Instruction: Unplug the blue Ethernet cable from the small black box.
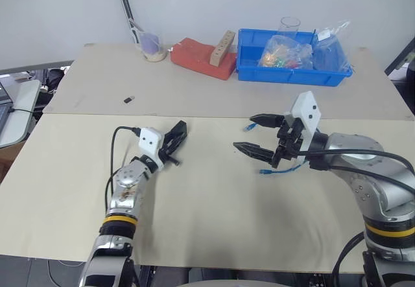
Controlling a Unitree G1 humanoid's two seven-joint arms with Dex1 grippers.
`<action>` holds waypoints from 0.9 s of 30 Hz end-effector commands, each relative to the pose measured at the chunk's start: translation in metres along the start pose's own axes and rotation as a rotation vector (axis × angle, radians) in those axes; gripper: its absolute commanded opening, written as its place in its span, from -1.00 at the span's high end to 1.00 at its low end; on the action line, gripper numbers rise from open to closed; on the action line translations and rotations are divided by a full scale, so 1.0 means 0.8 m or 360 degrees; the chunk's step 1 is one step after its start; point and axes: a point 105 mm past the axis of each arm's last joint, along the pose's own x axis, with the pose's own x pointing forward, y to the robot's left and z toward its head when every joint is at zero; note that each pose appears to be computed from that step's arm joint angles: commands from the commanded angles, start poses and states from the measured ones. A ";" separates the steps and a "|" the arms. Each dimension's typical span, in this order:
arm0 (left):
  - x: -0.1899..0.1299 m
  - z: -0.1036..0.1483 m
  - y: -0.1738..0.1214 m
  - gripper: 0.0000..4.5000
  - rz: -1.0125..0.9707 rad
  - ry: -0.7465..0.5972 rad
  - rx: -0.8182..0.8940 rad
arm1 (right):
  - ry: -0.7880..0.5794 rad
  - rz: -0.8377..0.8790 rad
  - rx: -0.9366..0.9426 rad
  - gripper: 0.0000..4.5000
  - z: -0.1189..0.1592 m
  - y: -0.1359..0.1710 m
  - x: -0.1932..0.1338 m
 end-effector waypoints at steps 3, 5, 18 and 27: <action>-0.002 0.004 0.009 -0.30 0.0058 -0.0042 -0.0049 | -0.0031 -0.0058 -0.0076 -1.00 0.011 -0.003 -0.005; -0.007 0.004 0.010 -0.76 0.0058 -0.0037 -0.0052 | -0.0023 -0.0072 -0.0076 -1.00 0.009 -0.006 -0.007; -0.123 0.086 0.007 -0.99 -0.0340 0.0278 0.0110 | 0.0152 -0.0269 -0.0065 -1.00 -0.034 -0.031 -0.072; -0.137 0.118 -0.001 -0.99 -0.0357 0.0383 0.0224 | 0.0124 -0.0398 -0.0067 -1.00 -0.035 -0.044 -0.083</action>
